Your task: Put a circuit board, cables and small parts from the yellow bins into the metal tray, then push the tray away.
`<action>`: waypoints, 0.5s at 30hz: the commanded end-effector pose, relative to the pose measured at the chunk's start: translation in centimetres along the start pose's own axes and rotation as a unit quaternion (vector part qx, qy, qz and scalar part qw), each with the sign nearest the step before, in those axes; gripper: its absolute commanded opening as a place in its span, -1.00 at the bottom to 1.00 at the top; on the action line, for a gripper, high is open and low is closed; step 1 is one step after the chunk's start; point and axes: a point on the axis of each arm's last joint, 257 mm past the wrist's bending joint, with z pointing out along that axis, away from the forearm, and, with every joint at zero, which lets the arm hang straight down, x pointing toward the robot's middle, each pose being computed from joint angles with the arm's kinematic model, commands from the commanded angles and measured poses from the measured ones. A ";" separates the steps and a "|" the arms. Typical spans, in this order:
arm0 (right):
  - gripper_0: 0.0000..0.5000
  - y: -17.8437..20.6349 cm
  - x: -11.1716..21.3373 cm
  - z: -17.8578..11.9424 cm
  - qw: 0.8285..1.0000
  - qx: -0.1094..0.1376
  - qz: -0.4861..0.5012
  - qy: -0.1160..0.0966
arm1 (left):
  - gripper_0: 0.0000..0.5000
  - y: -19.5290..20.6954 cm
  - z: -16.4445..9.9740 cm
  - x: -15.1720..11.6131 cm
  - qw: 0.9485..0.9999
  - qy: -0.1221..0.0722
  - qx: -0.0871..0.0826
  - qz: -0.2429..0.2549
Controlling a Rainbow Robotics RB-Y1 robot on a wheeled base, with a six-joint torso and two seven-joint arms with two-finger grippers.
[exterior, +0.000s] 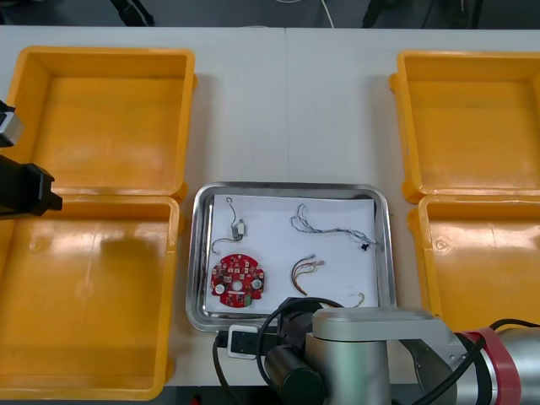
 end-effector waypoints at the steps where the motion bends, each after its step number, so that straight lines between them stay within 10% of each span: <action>1: 0.70 1.3 -1.5 -0.3 1.000 -0.008 -0.010 -0.018 | 1.00 1.1 -1.6 -1.0 0.999 -0.020 -0.015 0.033; 15: -0.10 1.2 -1.3 -0.3 1.000 -0.004 -0.004 -0.016 | 1.00 1.1 -1.6 -1.0 0.999 -0.020 -0.015 0.033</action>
